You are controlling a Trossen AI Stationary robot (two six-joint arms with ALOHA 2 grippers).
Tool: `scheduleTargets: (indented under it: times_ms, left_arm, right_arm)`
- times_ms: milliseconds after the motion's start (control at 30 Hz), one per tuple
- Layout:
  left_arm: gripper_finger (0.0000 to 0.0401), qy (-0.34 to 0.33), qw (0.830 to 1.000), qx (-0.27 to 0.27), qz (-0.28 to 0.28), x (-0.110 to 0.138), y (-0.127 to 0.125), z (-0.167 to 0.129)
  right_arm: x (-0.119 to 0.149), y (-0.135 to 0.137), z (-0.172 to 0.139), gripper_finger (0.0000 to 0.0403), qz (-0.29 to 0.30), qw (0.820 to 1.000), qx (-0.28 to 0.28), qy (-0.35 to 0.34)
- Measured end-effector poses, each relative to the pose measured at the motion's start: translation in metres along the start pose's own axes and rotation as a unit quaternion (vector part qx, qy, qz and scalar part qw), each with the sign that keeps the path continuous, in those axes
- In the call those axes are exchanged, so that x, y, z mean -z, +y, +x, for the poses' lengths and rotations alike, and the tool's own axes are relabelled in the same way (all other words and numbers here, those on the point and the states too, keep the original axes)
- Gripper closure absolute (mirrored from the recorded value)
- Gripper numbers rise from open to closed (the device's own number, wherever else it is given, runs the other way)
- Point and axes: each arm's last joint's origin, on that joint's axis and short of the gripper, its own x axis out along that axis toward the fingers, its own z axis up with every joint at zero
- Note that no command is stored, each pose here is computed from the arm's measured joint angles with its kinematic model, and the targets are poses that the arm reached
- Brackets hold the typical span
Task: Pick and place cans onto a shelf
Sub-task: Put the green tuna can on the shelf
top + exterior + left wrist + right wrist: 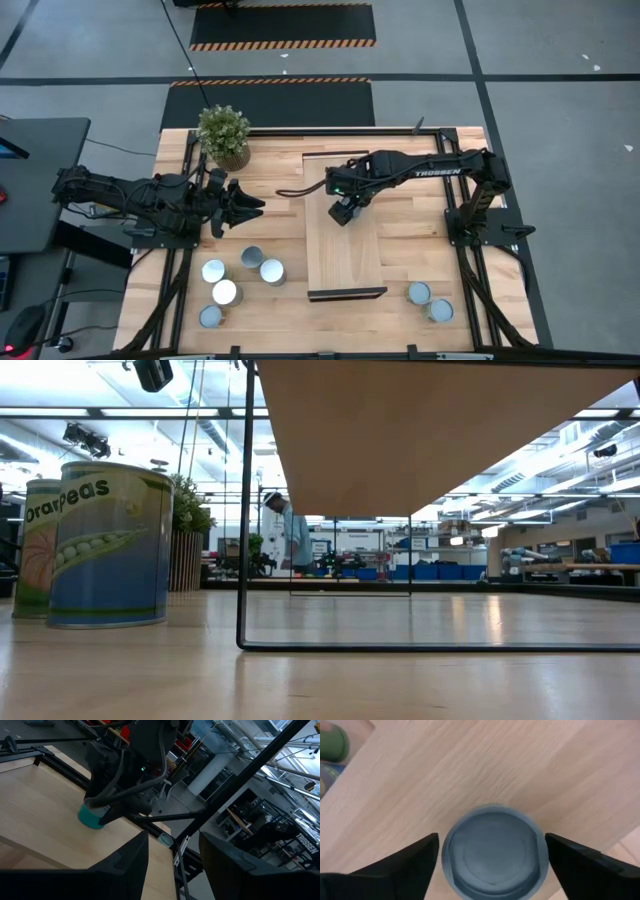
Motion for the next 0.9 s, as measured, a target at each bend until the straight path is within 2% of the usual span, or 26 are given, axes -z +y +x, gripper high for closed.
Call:
scheduleTargets:
  times_ms: [167, 300, 433, 600, 667, 733, 800, 900]
  left_arm:
    - [0.022, 0.0, 1.0, 0.0, 0.0, 0.0, 0.0, -0.0001]
    - [0.022, 0.0, 1.0, 0.0, 0.0, 0.0, 0.0, 0.0]
    - [0.022, 0.0, 1.0, 0.0, 0.0, 0.0, 0.0, 0.0]
    - [0.022, 0.0, 1.0, 0.0, 0.0, 0.0, 0.0, -0.0001]
    - [0.022, 0.0, 1.0, 0.0, 0.0, 0.0, 0.0, 0.0]
    - [0.022, 0.0, 1.0, 0.0, 0.0, 0.0, 0.0, 0.0]
    - [0.022, 0.0, 1.0, 0.0, 0.0, 0.0, 0.0, 0.0]
    - [0.022, 0.0, 1.0, 0.0, 0.0, 0.0, 0.0, 0.0]
  right_arm:
    - [-0.002, -0.0024, 0.0003, 0.0008, -0.058, 0.998, -0.016, 0.014]
    - [-0.0034, -0.0042, 0.0003, 0.0016, -0.162, 0.986, -0.024, 0.018]
    - [-0.002, -0.0029, 0.0001, 0.0017, -0.303, 0.952, -0.029, 0.016]
    - [0.0025, 0.0015, -0.0008, 0.0017, -0.429, 0.902, -0.033, 0.014]
    - [0.0026, 0.0017, -0.0009, 0.0021, -0.454, 0.89, -0.033, 0.012]
    - [0.0021, 0.0021, -0.0009, 0.003, -0.462, 0.886, -0.033, 0.008]
    - [0.0012, 0.0019, -0.0009, 0.0044, -0.458, 0.889, -0.032, 0.006]
    - [0.0009, 0.0009, -0.001, 0.0065, -0.431, 0.902, -0.022, 0.006]
